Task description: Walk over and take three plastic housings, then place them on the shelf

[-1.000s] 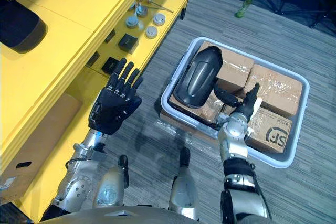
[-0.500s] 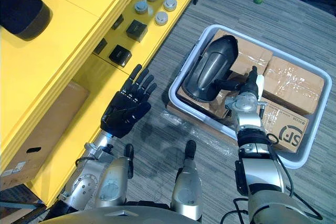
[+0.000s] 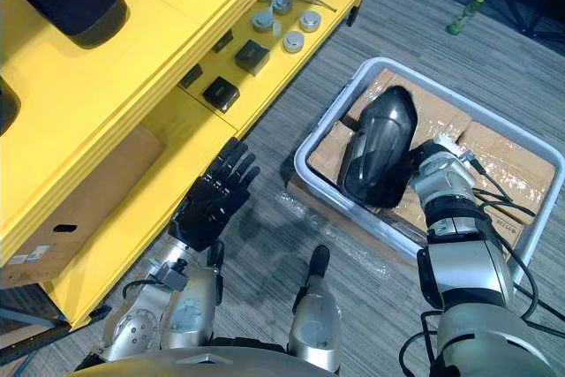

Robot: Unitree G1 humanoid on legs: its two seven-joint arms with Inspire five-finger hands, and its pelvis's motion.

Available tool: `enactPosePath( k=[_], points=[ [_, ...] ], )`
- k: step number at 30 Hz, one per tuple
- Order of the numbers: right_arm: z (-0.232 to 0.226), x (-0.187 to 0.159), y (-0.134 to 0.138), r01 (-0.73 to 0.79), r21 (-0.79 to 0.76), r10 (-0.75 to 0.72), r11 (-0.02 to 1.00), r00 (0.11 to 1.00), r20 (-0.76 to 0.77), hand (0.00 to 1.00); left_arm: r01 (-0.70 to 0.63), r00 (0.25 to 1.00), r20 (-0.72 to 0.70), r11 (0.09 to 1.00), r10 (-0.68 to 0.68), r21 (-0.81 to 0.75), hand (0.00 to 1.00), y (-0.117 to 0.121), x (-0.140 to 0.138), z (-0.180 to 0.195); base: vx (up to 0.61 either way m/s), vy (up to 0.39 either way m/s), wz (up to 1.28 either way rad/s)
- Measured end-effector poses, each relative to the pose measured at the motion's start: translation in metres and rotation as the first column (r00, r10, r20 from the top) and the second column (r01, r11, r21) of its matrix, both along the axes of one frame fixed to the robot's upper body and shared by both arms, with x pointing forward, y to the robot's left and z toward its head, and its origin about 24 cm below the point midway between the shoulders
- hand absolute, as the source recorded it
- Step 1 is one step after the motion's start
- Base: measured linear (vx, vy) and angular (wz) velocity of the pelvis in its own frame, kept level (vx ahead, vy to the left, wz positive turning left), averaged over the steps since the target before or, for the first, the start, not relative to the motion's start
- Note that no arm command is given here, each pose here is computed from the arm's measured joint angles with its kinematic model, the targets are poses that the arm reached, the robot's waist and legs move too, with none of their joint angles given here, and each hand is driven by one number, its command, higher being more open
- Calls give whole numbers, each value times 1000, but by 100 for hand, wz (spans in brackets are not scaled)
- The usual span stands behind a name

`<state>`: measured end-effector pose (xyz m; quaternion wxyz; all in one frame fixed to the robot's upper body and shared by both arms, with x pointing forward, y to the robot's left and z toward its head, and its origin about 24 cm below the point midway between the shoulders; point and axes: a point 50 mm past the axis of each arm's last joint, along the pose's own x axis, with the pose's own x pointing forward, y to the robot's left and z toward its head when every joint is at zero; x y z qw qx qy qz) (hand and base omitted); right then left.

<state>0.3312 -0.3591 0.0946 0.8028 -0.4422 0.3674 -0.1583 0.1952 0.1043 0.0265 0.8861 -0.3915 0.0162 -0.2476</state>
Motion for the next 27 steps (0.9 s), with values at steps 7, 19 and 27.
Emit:
enactPosePath(
  k=[7, 19, 27],
  points=[
    [-30, -27, -15, 79, 22, -77, 997, 996, -53, 0, -46, 999, -26, 999, 47, 5, 100, 14, -1, 1, 52, -8, 3],
    [-57, -39, 41, -7, -5, 8, 1000, 955, 297, 0, -77, 996, -31, 972, 86, 220, 100, 17, -1, -4, 31, -2, -4],
    [-34, -34, 97, -185, -16, 156, 983, 777, 610, 0, 144, 974, -212, 947, -83, 289, 100, -12, 11, -21, -29, 2, -29]
  ],
)
